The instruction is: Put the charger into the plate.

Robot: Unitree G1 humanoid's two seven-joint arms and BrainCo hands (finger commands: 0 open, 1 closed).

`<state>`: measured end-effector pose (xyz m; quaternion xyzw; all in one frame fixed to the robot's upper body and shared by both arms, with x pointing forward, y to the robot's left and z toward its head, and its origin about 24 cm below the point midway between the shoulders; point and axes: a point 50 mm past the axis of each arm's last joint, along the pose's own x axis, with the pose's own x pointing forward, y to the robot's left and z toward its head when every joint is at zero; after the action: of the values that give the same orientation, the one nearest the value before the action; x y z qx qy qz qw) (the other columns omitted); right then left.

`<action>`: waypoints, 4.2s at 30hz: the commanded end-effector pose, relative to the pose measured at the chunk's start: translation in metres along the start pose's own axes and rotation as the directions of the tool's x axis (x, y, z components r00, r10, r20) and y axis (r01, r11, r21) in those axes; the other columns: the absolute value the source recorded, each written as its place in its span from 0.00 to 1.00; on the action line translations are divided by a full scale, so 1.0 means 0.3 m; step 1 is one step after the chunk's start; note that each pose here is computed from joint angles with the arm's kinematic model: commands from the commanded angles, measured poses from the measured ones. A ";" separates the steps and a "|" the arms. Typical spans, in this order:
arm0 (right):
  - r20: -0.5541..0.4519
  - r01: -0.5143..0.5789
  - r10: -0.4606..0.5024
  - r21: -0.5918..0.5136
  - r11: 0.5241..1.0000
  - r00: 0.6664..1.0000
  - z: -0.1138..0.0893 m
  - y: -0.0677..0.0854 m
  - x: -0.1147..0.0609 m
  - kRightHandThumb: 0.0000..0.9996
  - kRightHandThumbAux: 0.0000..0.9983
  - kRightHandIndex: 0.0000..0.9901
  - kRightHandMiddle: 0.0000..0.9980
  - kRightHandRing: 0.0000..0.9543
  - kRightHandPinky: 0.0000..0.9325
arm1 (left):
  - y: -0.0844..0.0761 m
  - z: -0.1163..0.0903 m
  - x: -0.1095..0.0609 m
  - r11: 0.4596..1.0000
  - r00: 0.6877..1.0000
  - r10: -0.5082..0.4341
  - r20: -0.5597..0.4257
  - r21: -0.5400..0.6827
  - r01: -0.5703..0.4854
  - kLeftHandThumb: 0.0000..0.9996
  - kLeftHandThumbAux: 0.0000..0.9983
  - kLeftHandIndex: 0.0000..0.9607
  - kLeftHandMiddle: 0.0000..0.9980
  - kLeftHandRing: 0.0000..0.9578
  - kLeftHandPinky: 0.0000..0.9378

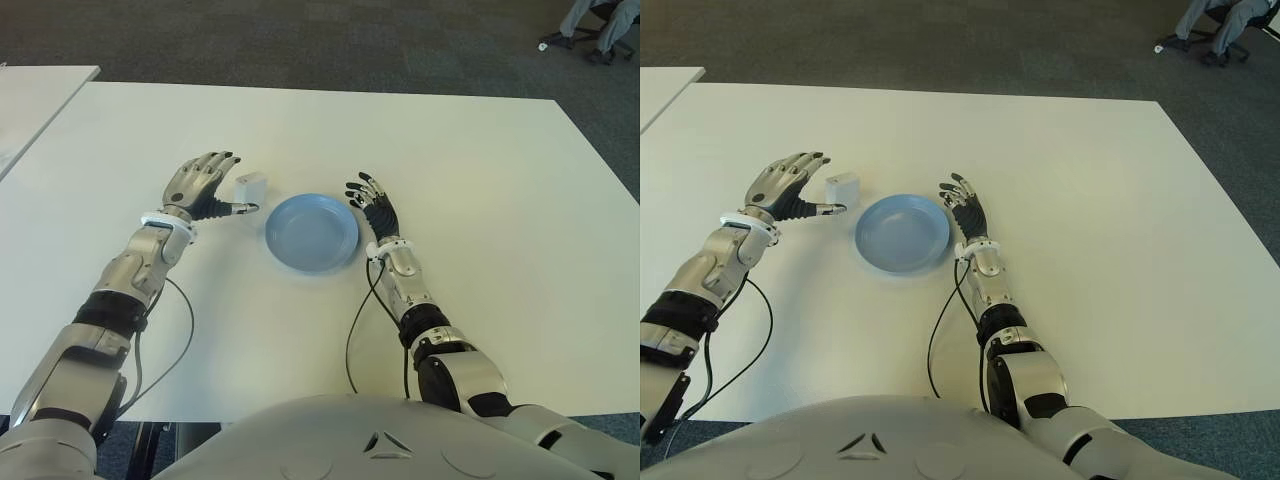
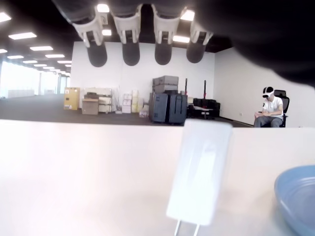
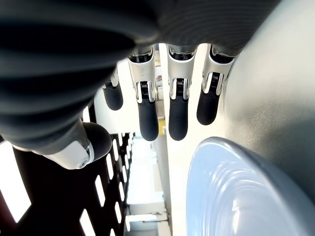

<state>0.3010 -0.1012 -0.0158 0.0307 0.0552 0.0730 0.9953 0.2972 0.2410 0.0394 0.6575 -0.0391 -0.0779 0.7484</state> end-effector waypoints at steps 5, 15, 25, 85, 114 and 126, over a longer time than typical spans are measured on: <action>-0.091 0.015 -0.015 0.005 1.000 0.996 -0.063 -0.013 -0.031 0.00 0.54 0.12 0.28 0.27 0.25 | -0.026 -0.028 0.008 0.998 0.999 -0.030 -0.030 -0.048 0.028 0.35 0.29 0.00 0.00 0.00 0.00; -0.091 0.012 -0.011 0.003 1.000 0.996 -0.062 -0.016 -0.031 0.00 0.53 0.12 0.29 0.28 0.26 | -0.088 -0.035 0.007 0.985 0.993 -0.058 -0.105 -0.170 0.040 0.39 0.38 0.00 0.04 0.04 0.09; -0.091 0.008 -0.008 0.005 1.000 0.996 -0.064 -0.018 -0.032 0.00 0.53 0.12 0.29 0.28 0.27 | -0.150 -0.037 0.012 0.969 0.979 -0.090 -0.182 -0.242 0.044 0.43 0.41 0.00 0.08 0.08 0.10; -0.091 0.003 -0.002 0.008 1.000 0.996 -0.063 -0.010 -0.032 0.00 0.54 0.12 0.29 0.28 0.25 | -0.156 0.086 0.046 0.923 0.974 0.003 -0.227 -0.373 -0.090 0.53 0.51 0.33 0.49 0.51 0.53; -0.109 0.022 -0.021 0.006 1.000 0.994 -0.069 -0.005 -0.029 0.00 0.56 0.12 0.30 0.29 0.25 | -0.119 0.136 0.013 0.954 0.964 0.122 -0.238 -0.241 -0.180 0.75 0.69 0.46 0.84 0.87 0.89; -0.112 0.030 -0.029 0.010 1.000 0.993 -0.071 -0.003 -0.028 0.00 0.55 0.12 0.31 0.29 0.26 | -0.121 0.127 -0.004 0.946 0.961 0.134 -0.242 -0.257 -0.197 0.75 0.70 0.46 0.86 0.89 0.88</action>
<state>0.3013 -0.1000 -0.0162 0.0313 0.0553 0.0675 0.9957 0.2911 0.1971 0.0121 0.5447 -0.0067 0.0591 0.8365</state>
